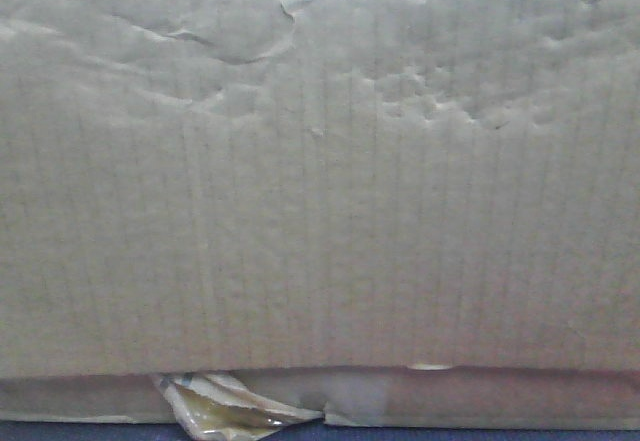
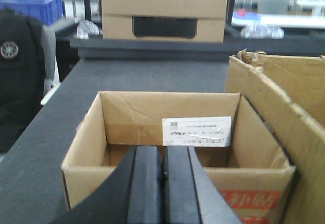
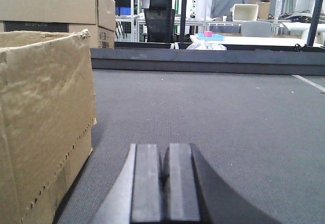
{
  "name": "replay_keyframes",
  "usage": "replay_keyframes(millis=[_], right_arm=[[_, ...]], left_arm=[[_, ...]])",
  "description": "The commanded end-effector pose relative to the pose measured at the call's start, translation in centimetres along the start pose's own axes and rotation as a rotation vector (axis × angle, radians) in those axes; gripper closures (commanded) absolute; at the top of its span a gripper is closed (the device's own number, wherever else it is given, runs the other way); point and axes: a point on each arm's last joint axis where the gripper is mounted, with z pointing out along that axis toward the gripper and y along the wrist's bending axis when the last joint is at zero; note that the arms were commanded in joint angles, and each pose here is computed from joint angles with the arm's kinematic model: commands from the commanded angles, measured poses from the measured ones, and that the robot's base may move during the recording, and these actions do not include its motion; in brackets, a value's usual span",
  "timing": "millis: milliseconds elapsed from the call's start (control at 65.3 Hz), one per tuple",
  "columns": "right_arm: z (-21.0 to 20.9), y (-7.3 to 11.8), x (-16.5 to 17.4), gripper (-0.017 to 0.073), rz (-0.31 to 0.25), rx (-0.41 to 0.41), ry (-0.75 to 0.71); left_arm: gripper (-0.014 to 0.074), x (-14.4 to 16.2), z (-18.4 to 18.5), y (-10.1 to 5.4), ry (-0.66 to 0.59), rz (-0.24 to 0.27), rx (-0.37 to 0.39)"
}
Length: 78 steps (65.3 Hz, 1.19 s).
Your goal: Stack two boxes on right shelf middle
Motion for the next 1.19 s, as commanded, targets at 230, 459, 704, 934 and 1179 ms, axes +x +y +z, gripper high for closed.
replay_keyframes(millis=[230, 459, 704, 934, 1179], right_arm=[[0.0, 0.0, -0.2, 0.0721, -0.008, 0.005, -0.020], [0.0, 0.0, -0.2, 0.0721, -0.008, 0.005, -0.020], [0.0, 0.0, -0.2, 0.0721, -0.008, 0.005, -0.020], [0.0, 0.0, -0.2, 0.0721, -0.008, 0.005, -0.020], [0.0, 0.0, -0.2, 0.0721, -0.008, 0.005, -0.020]], left_arm=[[0.0704, -6.3, 4.7, -0.2, 0.363, -0.017, 0.014], [0.0704, -7.1, 9.0, -0.4, 0.436, -0.038, 0.023], [0.0685, -8.1, 14.5, -0.3, 0.650, 0.064, 0.041], [0.0685, -8.6, 18.0, 1.9, 0.780, 0.081, 0.046], [0.0686, -9.5, 18.6, 6.2, 0.760, 0.032, -0.031]])
